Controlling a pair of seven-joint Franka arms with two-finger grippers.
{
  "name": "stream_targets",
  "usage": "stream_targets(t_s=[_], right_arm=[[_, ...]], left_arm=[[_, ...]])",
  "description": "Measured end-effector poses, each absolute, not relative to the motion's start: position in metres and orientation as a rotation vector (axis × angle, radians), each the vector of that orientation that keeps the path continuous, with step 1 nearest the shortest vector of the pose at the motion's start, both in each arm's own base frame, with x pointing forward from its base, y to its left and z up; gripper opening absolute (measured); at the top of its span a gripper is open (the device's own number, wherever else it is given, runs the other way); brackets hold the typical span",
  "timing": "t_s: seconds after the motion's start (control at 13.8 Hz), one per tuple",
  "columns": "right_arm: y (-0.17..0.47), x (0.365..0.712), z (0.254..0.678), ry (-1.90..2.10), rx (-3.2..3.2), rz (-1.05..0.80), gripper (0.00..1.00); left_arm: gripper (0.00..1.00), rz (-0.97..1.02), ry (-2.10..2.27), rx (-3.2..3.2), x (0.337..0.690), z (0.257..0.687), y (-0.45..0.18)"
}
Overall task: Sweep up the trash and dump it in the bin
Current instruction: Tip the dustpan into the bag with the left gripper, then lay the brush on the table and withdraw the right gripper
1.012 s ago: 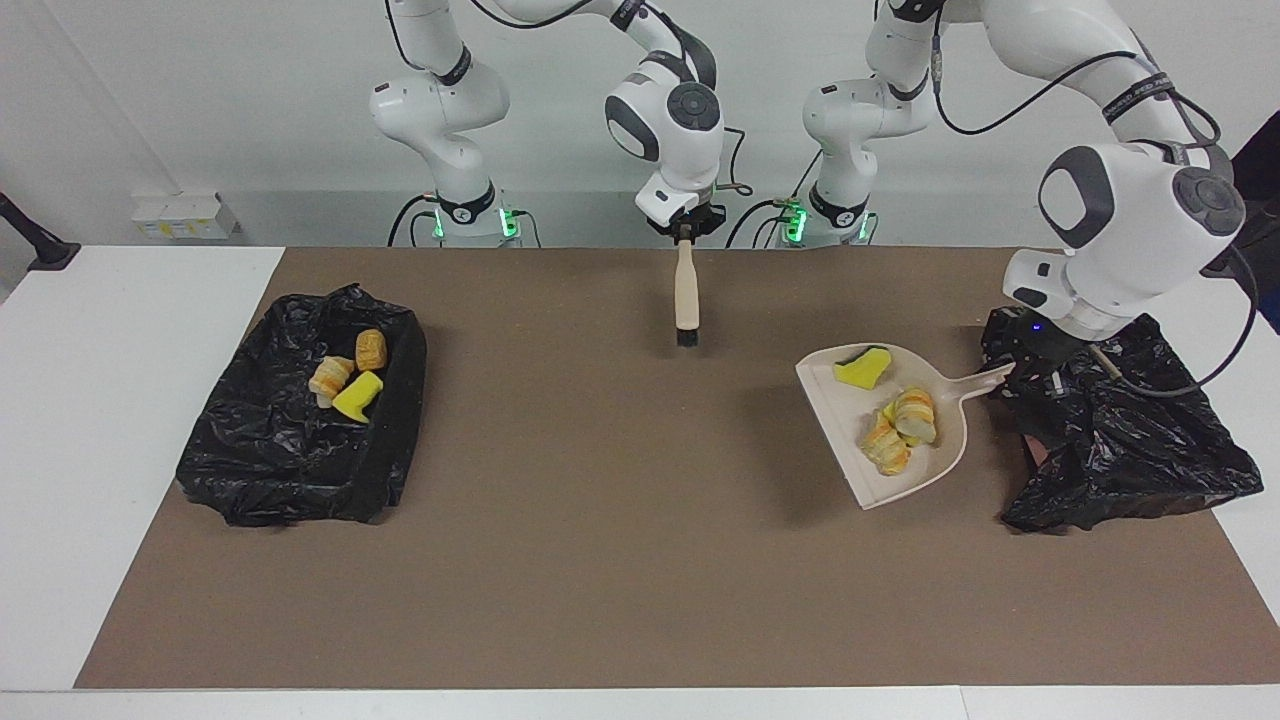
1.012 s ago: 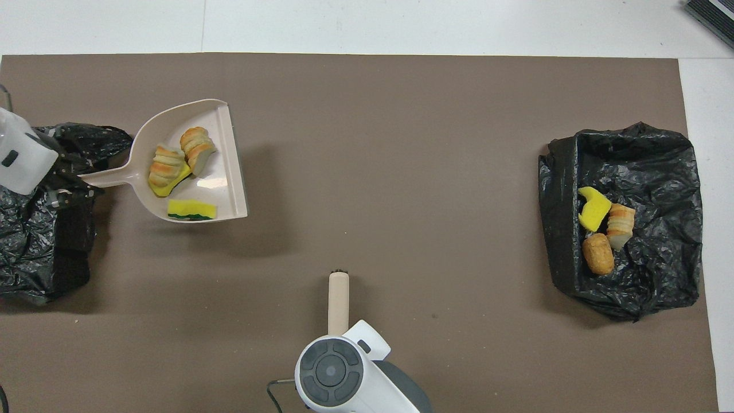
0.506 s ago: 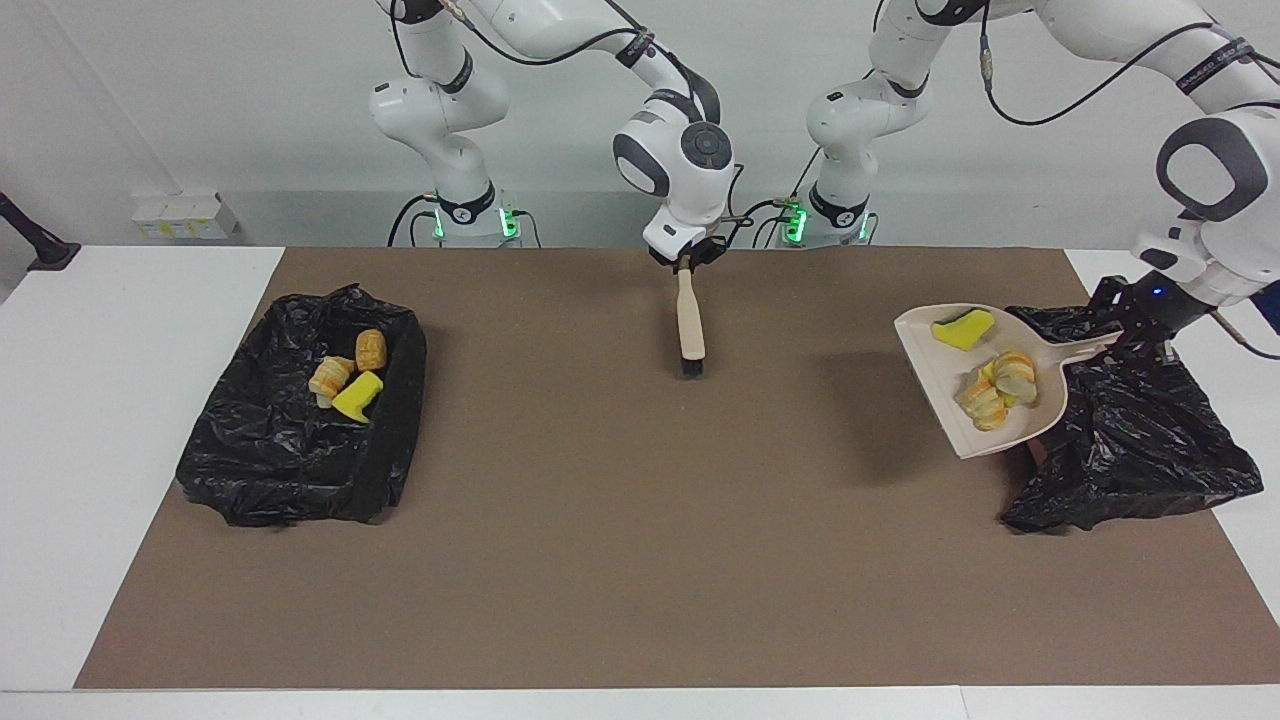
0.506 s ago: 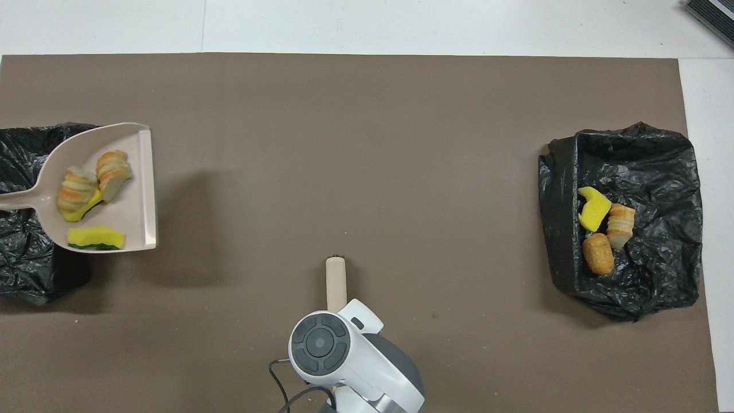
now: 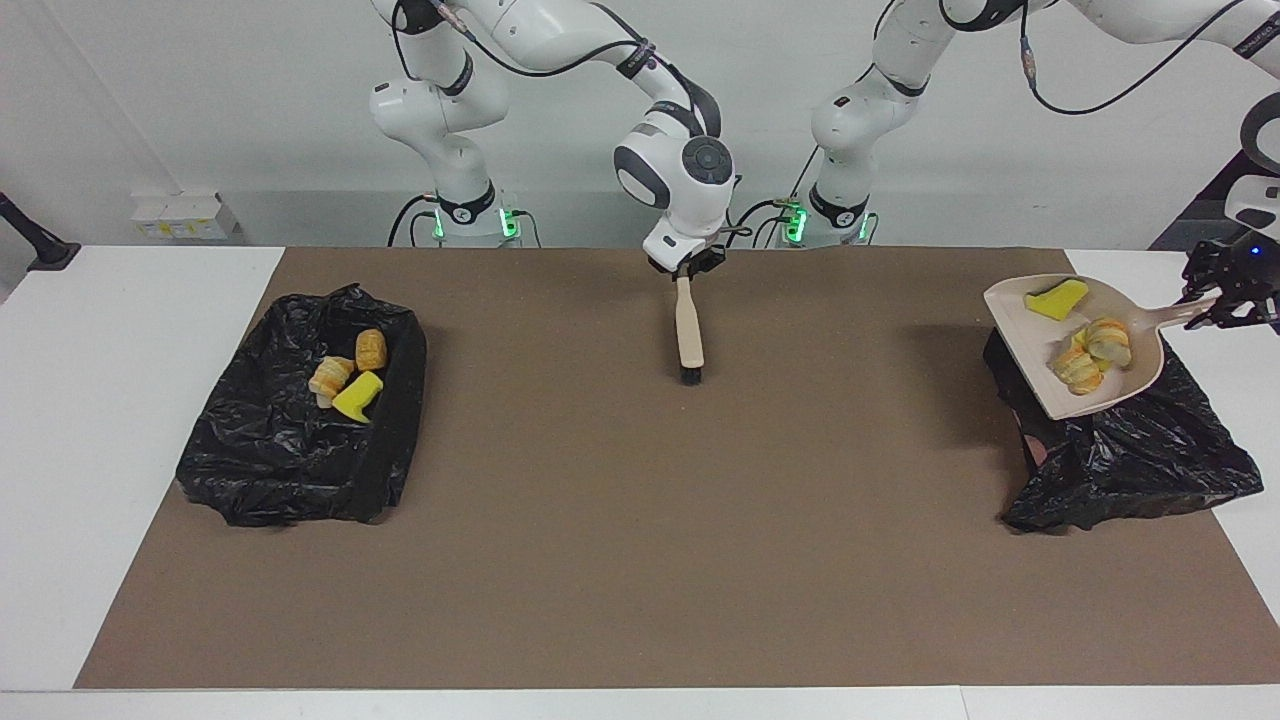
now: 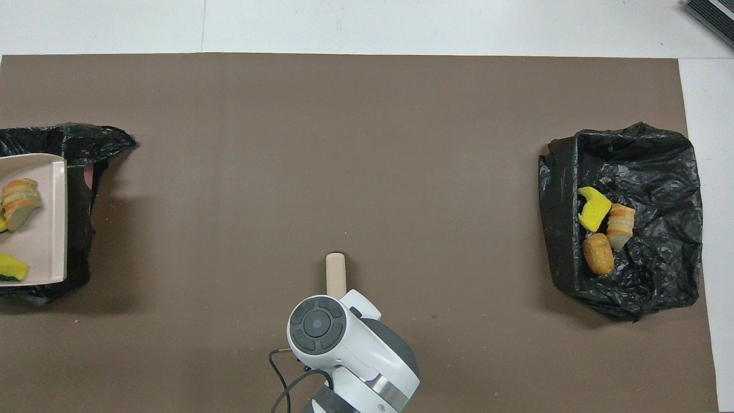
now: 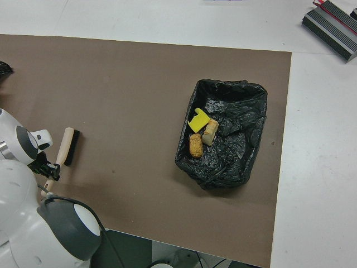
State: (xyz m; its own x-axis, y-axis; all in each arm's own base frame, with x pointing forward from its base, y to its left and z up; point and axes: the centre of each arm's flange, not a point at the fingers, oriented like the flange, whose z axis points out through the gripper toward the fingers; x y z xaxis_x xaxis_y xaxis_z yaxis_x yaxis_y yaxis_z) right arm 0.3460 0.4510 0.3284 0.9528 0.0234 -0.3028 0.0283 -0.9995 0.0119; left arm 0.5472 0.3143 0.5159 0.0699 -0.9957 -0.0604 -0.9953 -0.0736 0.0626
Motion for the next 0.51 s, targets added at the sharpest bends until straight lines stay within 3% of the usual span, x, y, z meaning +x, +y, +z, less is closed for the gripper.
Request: stream_targets(t_s=[0.14,0.22,0.51], right_arm=[[0.453,0.351,0.328,0.037,3.091,-0.489,0.27],[0.453,0.353,0.328,0.041,3.091,-0.491,0.33],[0.446,0.366,0.331,0.037,3.102,-0.469,0.74]], left_arm=[[0.31,-0.225,-2.186,2.335,0.547,0.518,0.330],[0.31,-0.306,-2.227,2.337,0.548,0.519,0.334],[0.31,-0.622,-2.390,2.332,0.567,0.527,0.326]])
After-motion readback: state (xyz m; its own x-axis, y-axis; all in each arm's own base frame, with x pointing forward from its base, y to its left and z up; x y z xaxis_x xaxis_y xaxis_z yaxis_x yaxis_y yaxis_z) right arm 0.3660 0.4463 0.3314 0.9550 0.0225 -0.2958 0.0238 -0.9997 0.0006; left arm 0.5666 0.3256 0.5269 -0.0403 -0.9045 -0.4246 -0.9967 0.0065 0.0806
